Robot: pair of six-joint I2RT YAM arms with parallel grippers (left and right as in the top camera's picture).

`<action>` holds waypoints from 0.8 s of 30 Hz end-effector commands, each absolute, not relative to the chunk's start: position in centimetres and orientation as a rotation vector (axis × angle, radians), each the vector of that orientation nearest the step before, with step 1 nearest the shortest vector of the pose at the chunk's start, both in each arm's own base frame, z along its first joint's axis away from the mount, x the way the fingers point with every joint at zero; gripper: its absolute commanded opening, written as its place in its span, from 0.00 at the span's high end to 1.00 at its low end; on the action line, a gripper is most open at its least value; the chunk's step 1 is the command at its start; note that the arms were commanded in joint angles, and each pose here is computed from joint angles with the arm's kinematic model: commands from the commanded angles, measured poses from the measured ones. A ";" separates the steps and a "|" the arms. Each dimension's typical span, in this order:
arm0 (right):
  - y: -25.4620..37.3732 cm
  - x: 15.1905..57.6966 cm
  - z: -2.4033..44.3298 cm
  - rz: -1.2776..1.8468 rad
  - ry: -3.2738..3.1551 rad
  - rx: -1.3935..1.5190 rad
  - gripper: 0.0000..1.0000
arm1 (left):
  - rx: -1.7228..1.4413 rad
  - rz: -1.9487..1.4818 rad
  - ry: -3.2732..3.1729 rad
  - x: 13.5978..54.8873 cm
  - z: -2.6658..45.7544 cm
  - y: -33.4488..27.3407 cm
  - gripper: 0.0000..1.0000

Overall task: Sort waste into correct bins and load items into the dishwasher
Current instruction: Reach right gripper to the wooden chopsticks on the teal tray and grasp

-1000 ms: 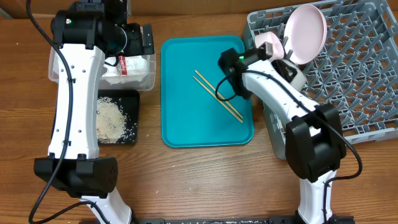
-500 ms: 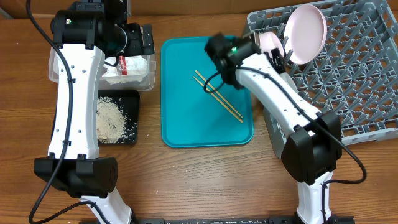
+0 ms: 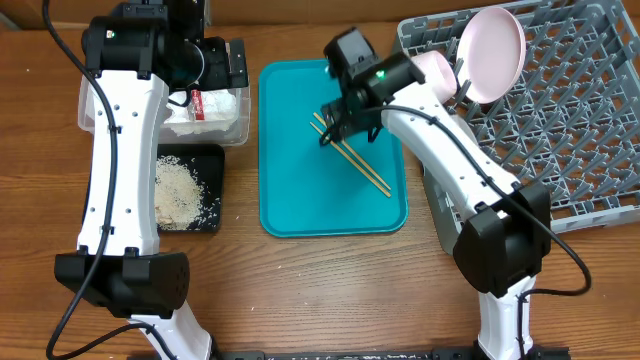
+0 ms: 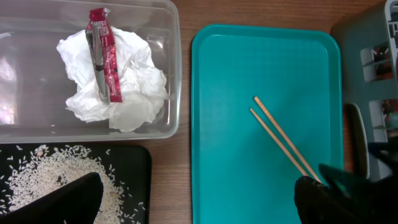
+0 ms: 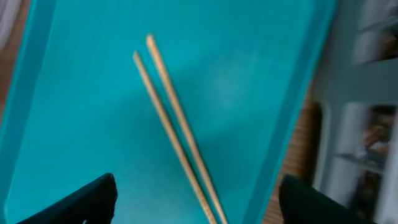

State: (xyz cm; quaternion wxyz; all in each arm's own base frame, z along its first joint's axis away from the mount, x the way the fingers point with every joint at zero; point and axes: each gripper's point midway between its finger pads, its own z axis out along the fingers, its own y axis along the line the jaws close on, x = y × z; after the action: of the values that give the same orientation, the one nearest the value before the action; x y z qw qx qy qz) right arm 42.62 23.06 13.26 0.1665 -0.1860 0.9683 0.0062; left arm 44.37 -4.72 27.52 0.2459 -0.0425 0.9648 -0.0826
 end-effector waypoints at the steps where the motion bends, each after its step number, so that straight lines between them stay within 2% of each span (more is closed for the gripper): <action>1: 23.3 41.6 11.0 0.065 2.753 -0.681 0.20 | -0.103 -0.216 2.617 44.4 28.0 -4.7 0.00; 7: 22.9 41.7 7.2 0.050 2.736 -0.708 0.27 | -0.103 -0.216 2.617 44.4 28.0 -4.7 0.00; 11: 22.7 41.7 5.4 0.035 2.719 -0.728 0.42 | -0.103 -0.216 2.617 44.4 28.0 -4.7 0.00; 24: 20.9 43.7 3.5 -0.021 2.653 -0.639 0.51 | -0.103 -0.215 2.617 44.4 28.0 -4.7 0.00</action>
State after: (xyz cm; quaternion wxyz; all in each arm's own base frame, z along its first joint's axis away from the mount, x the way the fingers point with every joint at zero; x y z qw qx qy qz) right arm 43.05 22.10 2.88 0.1916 -0.2428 0.9510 -0.0013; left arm 44.37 -4.74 27.52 0.2458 -0.0423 0.9648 -0.0829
